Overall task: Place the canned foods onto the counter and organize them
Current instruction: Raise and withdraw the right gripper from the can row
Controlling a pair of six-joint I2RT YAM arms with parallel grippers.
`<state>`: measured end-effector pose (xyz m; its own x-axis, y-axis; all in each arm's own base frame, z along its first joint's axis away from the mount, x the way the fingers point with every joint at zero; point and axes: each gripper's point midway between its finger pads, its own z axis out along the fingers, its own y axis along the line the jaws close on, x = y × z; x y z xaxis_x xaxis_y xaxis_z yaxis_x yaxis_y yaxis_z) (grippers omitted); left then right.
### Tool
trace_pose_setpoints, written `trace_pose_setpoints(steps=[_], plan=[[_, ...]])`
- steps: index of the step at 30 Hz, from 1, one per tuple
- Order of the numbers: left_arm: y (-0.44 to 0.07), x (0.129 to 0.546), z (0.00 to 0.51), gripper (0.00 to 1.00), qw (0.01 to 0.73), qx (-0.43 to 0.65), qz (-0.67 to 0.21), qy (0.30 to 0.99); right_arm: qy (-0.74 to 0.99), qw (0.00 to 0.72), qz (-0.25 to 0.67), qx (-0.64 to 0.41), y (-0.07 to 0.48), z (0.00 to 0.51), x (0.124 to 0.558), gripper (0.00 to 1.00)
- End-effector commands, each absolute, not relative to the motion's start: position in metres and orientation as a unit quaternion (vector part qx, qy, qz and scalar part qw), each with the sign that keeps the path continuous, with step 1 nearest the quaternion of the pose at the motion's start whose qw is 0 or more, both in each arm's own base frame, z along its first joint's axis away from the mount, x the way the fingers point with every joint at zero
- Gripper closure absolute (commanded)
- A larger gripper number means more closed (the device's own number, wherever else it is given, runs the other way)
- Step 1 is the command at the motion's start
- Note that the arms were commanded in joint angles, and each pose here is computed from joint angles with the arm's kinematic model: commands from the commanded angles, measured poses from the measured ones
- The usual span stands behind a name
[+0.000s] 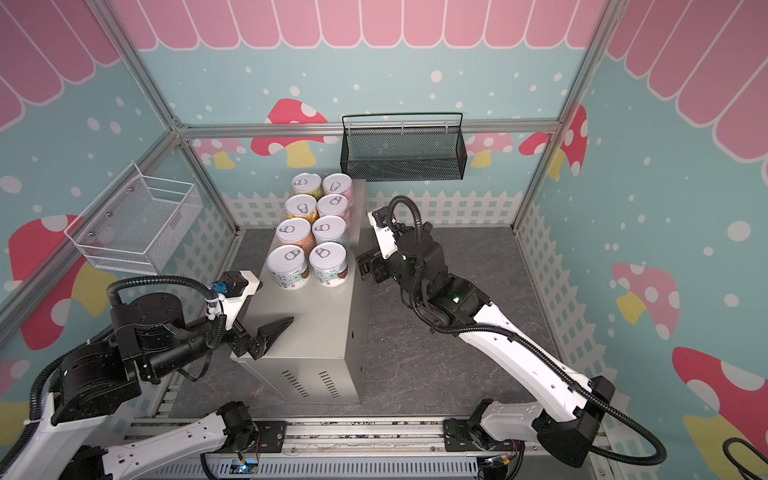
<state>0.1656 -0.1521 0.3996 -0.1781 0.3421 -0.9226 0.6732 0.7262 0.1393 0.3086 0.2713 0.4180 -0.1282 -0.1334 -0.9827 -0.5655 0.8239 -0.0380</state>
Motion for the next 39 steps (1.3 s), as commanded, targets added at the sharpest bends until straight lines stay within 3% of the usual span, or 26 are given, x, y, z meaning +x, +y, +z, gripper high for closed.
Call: trace_pose_setpoints(steps=[1, 39], plan=[[-0.15, 0.165, 0.402, 0.0, 0.554, 0.342, -0.146, 0.745, 0.711, 0.622, 0.2, -0.26, 0.279, 0.426, 0.303, 0.03], [-0.153, 0.167, 0.401, 0.0, 0.55, 0.344, -0.146, 0.746, 0.707, 0.603, 0.233, -0.286, 0.292, 0.418, 0.295, 0.03]])
